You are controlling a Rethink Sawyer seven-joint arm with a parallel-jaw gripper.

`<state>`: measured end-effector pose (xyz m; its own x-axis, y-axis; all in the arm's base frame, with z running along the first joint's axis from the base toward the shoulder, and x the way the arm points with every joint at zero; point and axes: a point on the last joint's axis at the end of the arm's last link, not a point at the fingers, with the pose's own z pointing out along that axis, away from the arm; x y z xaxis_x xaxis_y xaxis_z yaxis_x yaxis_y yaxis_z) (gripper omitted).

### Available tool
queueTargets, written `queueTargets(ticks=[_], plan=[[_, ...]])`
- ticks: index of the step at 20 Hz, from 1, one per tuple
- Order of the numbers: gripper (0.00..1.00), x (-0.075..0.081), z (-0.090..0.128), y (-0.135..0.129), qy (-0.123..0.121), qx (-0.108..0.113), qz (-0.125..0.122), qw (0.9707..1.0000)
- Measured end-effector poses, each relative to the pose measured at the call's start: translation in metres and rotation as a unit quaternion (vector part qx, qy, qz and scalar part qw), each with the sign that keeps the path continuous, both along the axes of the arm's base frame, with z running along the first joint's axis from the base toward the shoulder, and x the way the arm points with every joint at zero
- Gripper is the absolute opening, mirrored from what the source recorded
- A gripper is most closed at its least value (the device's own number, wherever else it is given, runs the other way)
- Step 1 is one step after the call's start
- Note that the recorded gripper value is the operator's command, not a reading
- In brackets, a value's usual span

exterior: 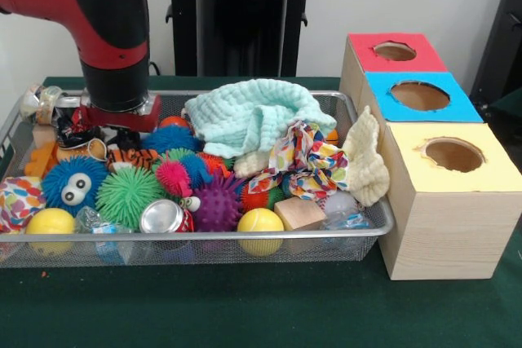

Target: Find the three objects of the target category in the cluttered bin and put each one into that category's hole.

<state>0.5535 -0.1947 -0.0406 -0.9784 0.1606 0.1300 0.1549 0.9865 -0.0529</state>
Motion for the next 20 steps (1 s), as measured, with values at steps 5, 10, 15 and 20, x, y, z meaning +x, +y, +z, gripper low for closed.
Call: queueTargets(ticks=[5, 10, 15, 20], plan=[[0.00, -0.002, 0.000, -0.003, 0.000, -0.003, -0.001, 1.0000], [0.00, -0.002, 0.000, -0.004, 0.000, -0.004, -0.002, 1.0000], [0.00, -0.002, 0.002, -0.004, -0.001, -0.005, -0.001, 1.0000], [0.00, 0.005, 0.026, -0.009, -0.014, -0.015, -0.001, 0.9998]])
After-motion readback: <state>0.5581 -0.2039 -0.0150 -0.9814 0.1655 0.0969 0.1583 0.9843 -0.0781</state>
